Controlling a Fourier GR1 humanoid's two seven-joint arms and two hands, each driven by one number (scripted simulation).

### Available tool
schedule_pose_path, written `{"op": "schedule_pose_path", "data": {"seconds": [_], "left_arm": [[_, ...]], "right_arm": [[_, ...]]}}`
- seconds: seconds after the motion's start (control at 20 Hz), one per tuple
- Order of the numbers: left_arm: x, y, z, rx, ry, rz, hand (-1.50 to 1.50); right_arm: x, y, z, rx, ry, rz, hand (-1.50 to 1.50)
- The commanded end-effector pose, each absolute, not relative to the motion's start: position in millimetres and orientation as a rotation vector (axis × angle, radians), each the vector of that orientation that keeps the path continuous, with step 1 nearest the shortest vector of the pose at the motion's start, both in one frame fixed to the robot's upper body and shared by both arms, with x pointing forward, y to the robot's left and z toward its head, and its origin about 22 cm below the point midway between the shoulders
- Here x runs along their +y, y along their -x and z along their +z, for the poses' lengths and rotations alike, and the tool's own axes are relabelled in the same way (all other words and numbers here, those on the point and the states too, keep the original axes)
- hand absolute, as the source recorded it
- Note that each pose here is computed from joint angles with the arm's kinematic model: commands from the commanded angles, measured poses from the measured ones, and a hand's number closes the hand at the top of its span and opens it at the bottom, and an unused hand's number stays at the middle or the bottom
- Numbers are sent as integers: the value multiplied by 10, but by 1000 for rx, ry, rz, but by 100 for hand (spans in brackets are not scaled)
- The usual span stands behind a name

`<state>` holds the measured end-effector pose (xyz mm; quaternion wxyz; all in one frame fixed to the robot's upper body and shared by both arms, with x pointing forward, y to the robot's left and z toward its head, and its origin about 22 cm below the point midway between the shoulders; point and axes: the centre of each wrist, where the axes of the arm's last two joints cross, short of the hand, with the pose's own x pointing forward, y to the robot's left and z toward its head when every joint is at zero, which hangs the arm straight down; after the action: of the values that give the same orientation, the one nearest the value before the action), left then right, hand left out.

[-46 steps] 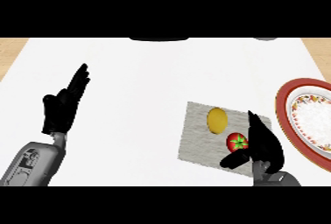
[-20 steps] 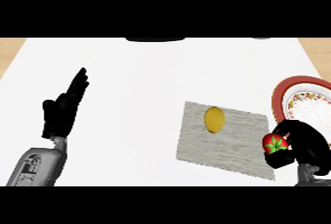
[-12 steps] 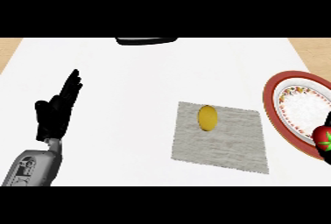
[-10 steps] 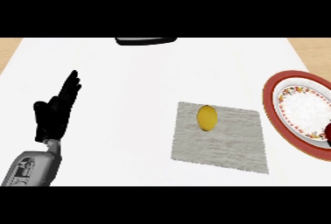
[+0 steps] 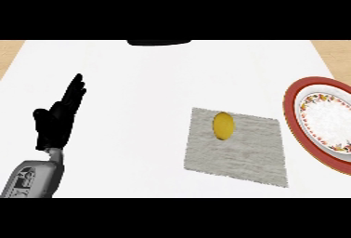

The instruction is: Pick the tomato from the placemat and place it in the plate

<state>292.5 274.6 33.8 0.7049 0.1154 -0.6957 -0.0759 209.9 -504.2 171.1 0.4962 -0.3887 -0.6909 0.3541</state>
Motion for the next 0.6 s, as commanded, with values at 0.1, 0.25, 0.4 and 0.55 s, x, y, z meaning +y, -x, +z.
{"op": "schedule_pose_path", "data": {"seconds": [0.1, 0.25, 0.4, 0.55], "left_arm": [[2621, -2967, 380, -1573, -212, -219, 0], [2480, -3081, 426, -1595, -200, -258, 0], [2443, -3104, 305, -1558, -209, -239, 0], [2657, -3020, 467, -1564, -203, -247, 0]], "right_arm": [[-5796, -1790, 1768, -1754, 763, 821, 150], [-5783, -2081, 1638, -1740, 702, 819, 150], [-5766, -2137, 1434, -1735, 643, 898, 150], [-5540, -2386, 1176, -1723, 610, 918, 150]]}}
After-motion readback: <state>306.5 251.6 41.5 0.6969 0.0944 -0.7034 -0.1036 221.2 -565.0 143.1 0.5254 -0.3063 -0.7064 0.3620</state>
